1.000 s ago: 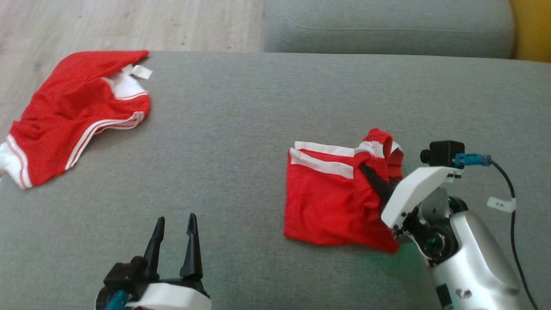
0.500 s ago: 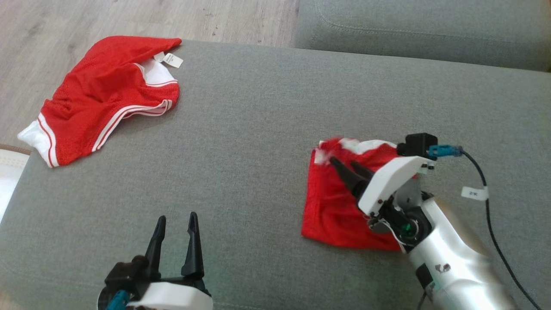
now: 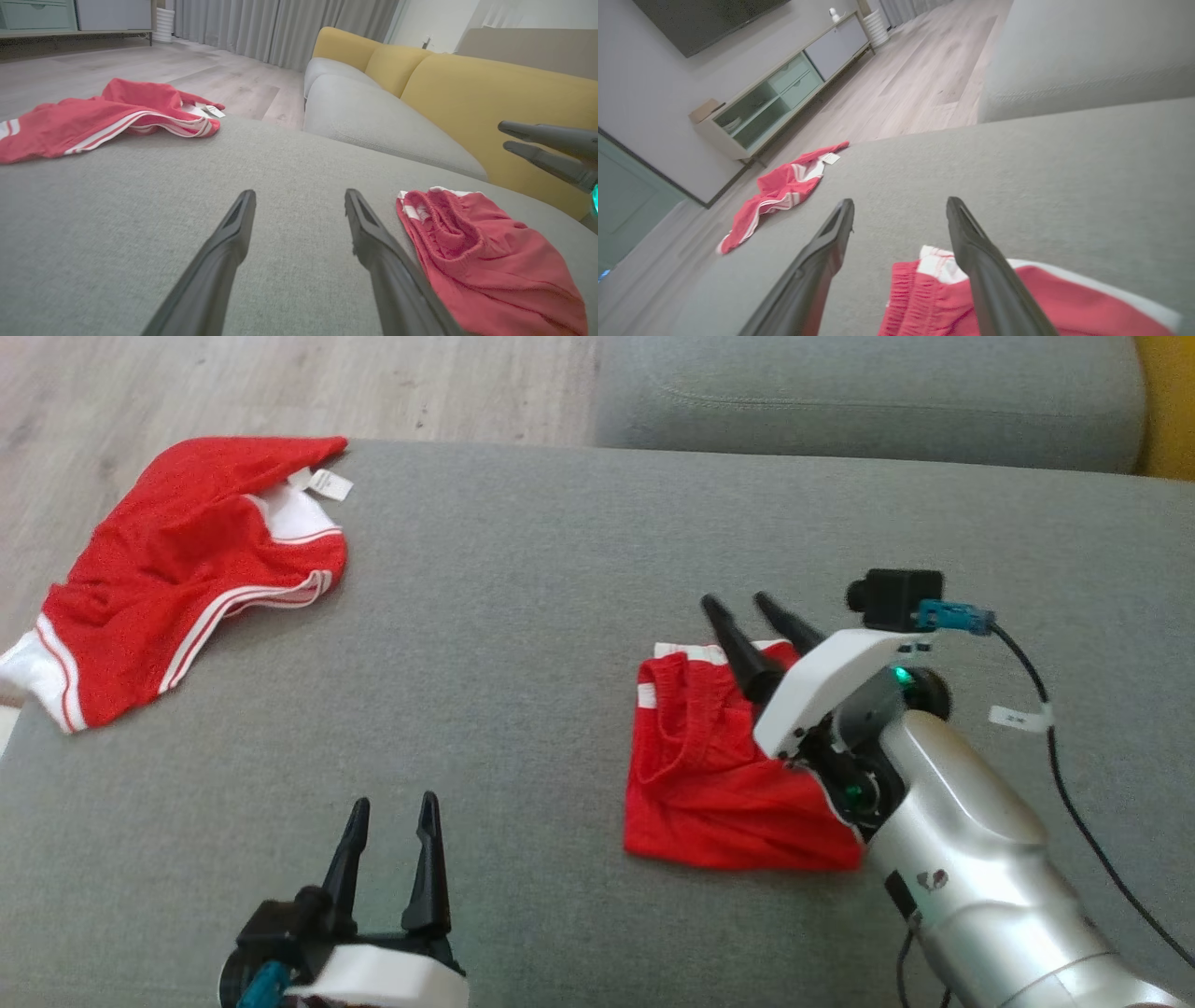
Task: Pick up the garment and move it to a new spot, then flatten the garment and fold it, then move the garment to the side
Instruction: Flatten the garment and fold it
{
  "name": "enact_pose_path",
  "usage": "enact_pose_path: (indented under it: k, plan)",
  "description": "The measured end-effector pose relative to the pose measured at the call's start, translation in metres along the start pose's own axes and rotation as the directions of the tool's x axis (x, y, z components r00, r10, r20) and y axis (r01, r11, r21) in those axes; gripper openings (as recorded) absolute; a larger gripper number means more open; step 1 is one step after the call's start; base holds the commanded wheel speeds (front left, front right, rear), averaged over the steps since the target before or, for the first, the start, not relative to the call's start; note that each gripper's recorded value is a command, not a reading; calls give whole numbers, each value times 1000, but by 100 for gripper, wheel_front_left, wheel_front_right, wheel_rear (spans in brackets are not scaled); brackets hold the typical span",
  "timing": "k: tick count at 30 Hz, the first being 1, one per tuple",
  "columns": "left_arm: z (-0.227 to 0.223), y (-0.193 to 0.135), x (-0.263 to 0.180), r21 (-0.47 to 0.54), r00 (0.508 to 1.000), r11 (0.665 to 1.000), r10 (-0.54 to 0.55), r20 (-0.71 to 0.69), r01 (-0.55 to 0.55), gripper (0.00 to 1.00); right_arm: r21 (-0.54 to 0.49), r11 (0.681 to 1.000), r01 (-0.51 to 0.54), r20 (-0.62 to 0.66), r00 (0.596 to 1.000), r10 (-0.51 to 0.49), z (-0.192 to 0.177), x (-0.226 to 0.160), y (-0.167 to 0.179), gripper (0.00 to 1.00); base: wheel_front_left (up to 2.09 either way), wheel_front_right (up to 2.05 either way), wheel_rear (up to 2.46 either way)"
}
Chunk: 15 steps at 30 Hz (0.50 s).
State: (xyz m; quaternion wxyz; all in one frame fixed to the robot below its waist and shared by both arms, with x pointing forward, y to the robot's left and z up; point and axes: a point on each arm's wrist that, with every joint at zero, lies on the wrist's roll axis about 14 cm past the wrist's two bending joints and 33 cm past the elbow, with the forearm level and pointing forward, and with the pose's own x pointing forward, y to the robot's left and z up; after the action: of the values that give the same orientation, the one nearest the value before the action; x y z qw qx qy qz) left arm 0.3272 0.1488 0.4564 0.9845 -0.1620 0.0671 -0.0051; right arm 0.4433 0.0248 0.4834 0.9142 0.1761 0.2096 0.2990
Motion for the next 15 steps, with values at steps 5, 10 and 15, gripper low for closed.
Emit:
enact_pose_path:
  k: [5,10,15]
  plan:
    - [10,-12,10,17,999,999,-48,26,47,100,-109,988,109,148,985,-92,28,-17,-29,100,0,0,0]
    - [15,-17,18,28,997,997,-68,39,67,100,-163,957,241,269,944,-192,35,-49,-62,100,0,0,0]
    - [14,-18,17,27,997,997,-73,35,72,100,-148,925,350,319,902,-291,14,-90,-89,100,0,0,0]
